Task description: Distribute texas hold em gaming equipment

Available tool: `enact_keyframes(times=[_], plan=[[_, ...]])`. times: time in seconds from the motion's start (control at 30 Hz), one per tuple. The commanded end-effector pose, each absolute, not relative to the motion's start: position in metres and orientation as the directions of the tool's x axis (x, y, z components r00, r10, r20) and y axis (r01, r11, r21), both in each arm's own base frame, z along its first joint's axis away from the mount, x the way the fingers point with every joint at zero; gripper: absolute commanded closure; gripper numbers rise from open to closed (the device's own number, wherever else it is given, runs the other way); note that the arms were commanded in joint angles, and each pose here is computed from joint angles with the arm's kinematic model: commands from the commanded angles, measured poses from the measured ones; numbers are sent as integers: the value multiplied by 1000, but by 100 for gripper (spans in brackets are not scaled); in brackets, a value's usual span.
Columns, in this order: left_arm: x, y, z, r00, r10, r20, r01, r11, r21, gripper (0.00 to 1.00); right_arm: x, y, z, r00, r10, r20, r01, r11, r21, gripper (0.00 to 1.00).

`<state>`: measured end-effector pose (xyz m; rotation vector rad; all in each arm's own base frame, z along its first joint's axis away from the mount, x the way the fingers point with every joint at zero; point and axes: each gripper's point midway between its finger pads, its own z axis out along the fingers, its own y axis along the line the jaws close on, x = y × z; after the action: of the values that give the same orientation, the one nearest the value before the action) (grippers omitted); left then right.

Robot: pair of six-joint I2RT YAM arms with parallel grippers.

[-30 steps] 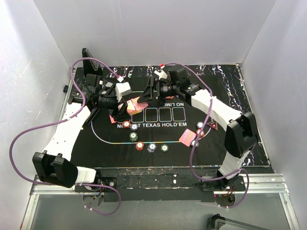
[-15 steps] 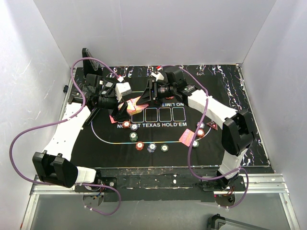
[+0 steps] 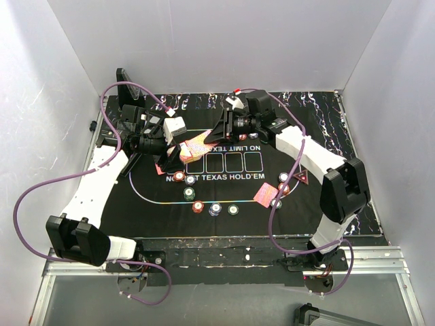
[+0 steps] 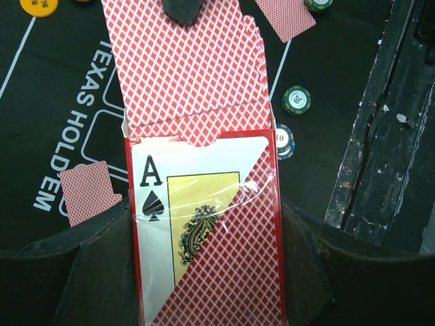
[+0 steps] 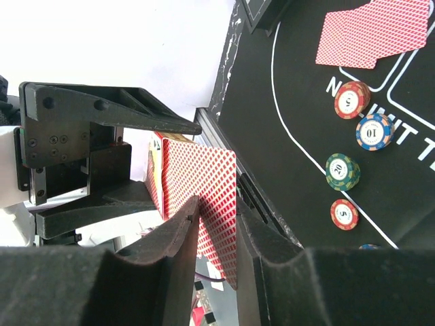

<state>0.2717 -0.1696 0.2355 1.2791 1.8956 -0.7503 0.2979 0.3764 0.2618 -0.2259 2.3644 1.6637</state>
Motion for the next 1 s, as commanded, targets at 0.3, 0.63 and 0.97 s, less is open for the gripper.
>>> enact_keyframes(times=[0.3, 0.63, 0.97], plan=[[268, -178, 262, -164, 476, -864, 954, 300, -16, 100, 304, 343, 296, -935, 88, -343, -301, 315, 900, 76], [267, -178, 261, -162, 475, -865, 954, 299, -14, 100, 308, 323, 307, -927, 130, -353, -298, 320, 900, 84], [266, -177, 261, -157, 478, -864, 955, 295, -10, 100, 314, 263, 245, -931, 232, -281, -165, 420, 892, 99]])
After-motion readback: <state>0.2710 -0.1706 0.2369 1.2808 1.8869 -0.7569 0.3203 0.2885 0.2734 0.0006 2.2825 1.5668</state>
